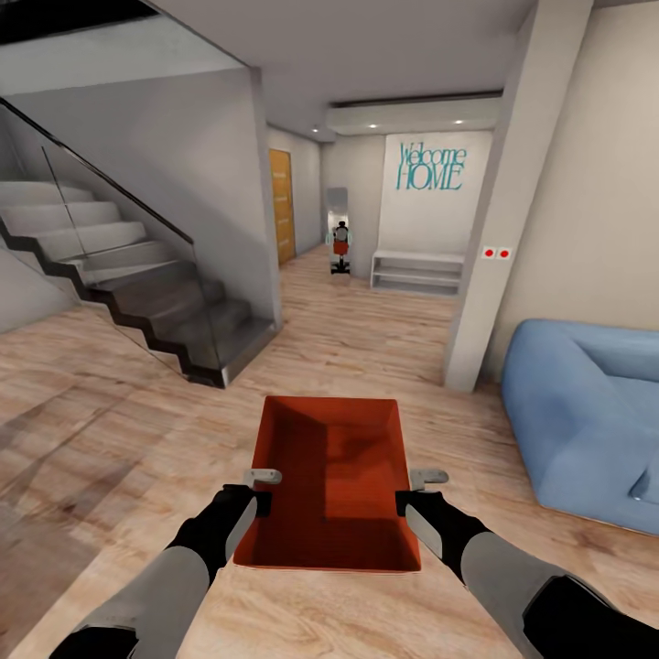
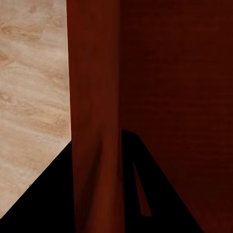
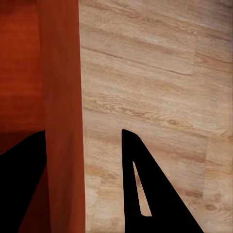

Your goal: Move the two storage containers from the living room to the garage. In the garage, place one container on the floor and stack the other container on top of it (either order is fine).

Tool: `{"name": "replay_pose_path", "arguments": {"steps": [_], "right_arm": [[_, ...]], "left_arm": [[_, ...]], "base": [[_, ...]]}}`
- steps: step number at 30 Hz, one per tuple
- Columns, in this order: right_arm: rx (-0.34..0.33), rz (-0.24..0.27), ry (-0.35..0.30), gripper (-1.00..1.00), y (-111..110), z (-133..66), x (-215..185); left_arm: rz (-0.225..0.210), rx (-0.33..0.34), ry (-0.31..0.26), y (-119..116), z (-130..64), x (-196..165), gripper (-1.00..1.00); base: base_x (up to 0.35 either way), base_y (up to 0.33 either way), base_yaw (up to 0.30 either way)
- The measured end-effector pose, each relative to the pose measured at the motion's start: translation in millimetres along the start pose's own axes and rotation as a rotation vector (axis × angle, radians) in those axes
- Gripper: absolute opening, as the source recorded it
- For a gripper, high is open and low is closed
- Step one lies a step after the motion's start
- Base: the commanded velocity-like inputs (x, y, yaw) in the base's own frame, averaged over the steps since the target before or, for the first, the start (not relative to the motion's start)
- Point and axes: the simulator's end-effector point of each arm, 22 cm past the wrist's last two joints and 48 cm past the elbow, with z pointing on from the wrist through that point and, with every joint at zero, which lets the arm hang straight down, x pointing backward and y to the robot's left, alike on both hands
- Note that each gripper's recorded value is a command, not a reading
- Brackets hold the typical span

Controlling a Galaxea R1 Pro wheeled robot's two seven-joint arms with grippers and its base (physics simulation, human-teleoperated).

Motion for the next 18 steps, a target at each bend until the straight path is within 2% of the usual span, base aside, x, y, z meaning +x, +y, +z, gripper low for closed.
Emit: {"name": "replay_pose_path", "arguments": {"steps": [18], "right_arm": [[0.0, 0.002, 0.001, -1.0, 0.1, 0.0, 0.3]], "left_arm": [[0.002, 0.002, 0.0, 0.1, 0.2, 0.2, -1.0]], "base": [[0.32, 0.0, 0.0]]}}
